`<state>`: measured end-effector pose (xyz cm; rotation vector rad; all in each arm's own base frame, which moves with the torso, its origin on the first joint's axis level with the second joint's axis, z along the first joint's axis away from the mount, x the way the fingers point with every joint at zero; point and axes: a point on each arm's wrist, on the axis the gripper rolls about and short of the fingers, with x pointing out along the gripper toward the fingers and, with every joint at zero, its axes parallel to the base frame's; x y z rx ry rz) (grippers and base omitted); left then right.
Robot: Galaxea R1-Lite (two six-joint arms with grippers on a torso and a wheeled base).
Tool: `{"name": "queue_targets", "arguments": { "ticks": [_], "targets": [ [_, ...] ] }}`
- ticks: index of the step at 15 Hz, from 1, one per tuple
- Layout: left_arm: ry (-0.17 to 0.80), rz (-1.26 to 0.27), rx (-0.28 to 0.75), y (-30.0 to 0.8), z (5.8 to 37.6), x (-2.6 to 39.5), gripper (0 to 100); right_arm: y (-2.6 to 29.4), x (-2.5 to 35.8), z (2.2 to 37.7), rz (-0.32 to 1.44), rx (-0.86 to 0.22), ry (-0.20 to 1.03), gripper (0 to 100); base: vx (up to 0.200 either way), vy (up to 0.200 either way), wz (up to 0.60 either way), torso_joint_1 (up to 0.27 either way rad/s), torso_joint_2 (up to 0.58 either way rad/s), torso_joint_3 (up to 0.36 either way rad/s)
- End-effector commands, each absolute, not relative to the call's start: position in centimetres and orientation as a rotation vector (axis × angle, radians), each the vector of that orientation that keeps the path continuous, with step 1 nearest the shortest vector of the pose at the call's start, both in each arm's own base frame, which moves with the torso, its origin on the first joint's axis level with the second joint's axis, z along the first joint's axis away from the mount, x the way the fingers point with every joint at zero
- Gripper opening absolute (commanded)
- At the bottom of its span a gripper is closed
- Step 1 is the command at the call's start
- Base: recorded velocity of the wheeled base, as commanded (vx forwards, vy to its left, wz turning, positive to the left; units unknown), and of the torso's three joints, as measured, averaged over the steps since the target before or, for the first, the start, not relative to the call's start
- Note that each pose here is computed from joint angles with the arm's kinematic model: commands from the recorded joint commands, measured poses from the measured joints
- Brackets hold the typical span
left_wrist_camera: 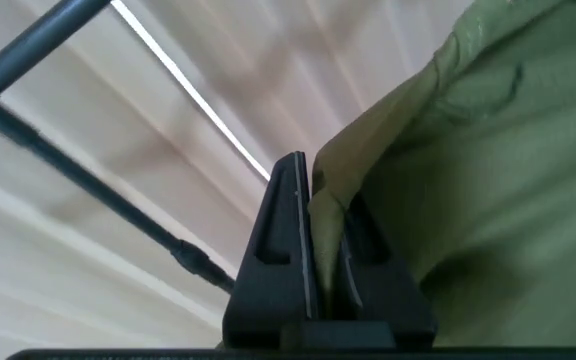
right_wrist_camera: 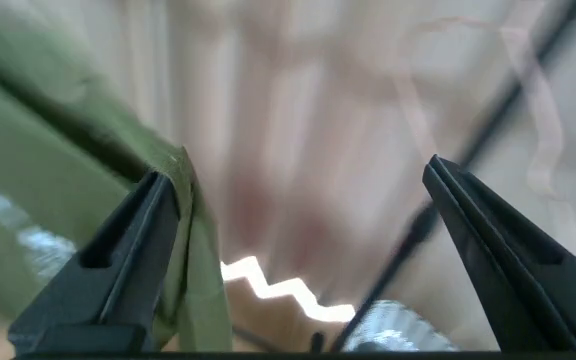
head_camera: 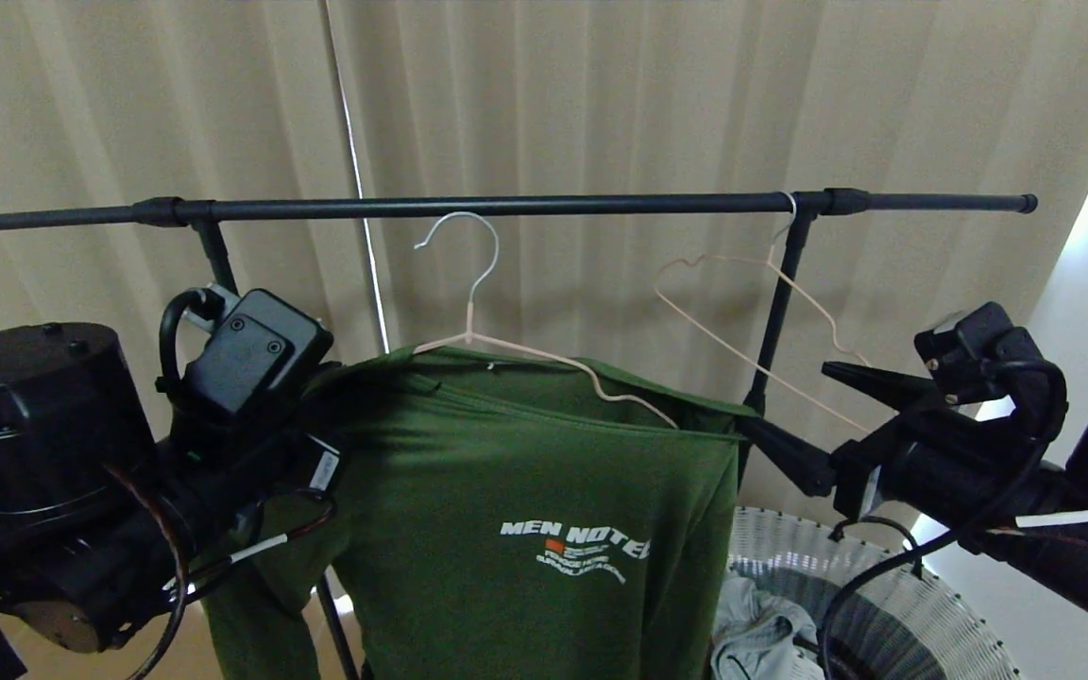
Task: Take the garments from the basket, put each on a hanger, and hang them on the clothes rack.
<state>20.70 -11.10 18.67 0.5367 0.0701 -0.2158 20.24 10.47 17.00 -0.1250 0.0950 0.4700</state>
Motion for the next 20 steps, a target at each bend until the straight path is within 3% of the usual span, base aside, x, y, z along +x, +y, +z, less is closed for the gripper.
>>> {"name": "queue_targets", "arguments": {
  "ticks": [1,8,15,20],
  "targets": [
    [0.078,-0.199,0.523,-11.5,18.5,21.3,0,11.4,18.4,18.2,0.551,-0.121,0.058,100,0.000,0.000,0.00,0.000,0.00,0.000],
    [0.019,-0.201,0.475,-12.1,18.6,21.5,0,12.5,18.5,17.8,0.607,-0.310,0.087,100,0.000,0.000,0.00,0.000,0.00,0.000],
    [-0.054,-0.308,0.455,-13.5,18.9,20.6,0,14.3,21.2,21.9,0.595,-0.397,0.008,100,0.000,0.000,0.00,0.000,0.00,0.000],
    [-0.078,-0.374,0.448,-14.9,18.8,19.5,0,16.5,23.4,21.7,0.578,-0.411,0.027,100,0.000,0.000,0.00,0.000,0.00,0.000]
  ]
}}
